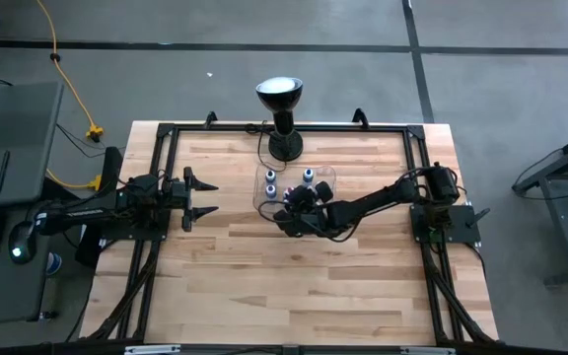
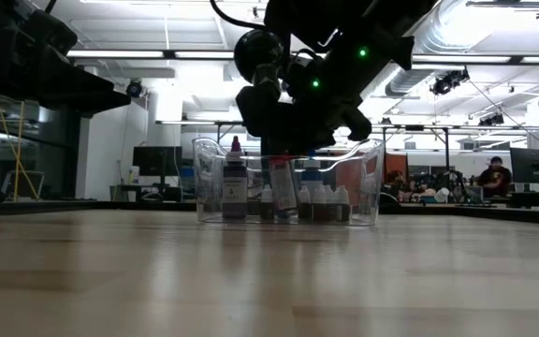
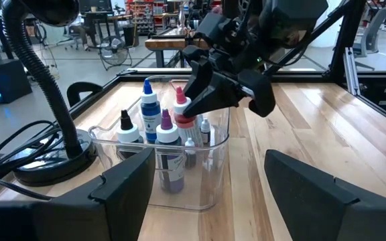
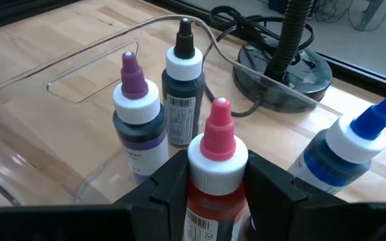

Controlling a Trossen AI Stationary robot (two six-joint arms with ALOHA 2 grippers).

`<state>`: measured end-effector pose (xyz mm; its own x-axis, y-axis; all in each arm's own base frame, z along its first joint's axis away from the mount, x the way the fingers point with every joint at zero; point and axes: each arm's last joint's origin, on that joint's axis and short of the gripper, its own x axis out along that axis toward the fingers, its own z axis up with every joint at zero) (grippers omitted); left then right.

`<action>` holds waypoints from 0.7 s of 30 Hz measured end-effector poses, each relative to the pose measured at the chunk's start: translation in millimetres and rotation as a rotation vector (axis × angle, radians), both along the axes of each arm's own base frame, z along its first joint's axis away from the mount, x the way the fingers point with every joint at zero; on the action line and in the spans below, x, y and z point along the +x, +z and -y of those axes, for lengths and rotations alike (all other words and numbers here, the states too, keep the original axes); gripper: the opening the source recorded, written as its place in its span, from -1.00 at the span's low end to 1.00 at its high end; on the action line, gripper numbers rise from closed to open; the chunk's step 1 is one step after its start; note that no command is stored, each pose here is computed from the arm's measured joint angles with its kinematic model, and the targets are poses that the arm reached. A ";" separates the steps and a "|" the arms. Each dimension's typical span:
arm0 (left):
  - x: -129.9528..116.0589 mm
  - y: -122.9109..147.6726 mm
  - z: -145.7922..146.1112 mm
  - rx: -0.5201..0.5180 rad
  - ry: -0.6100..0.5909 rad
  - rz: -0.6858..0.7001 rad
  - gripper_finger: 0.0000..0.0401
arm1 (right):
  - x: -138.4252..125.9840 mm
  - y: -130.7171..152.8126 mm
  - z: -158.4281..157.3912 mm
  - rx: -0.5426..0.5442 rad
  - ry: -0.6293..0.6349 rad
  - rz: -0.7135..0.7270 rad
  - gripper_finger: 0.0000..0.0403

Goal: Pick & Place food coloring
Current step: Put the large pink food coloring bottle into the transparent bin

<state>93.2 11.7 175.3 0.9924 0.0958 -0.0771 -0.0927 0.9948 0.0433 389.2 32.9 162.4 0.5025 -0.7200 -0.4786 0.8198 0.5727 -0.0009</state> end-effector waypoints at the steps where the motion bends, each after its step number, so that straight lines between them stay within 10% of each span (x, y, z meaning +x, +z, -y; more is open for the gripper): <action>1: 0.0 0.0 0.0 0.000 0.000 0.000 0.39 | 0.0 0.0 0.0 0.001 0.000 0.000 -0.40; 21: 0.0 0.0 0.0 0.000 0.000 0.000 0.39 | -2.6 -3.5 2.2 0.030 0.022 -0.057 -0.08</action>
<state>93.2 11.7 175.3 0.9924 0.0956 -0.0771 -0.0925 0.9948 0.0431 386.6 30.7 158.9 0.4896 -0.6940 -0.5278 0.8060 0.5911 -0.0296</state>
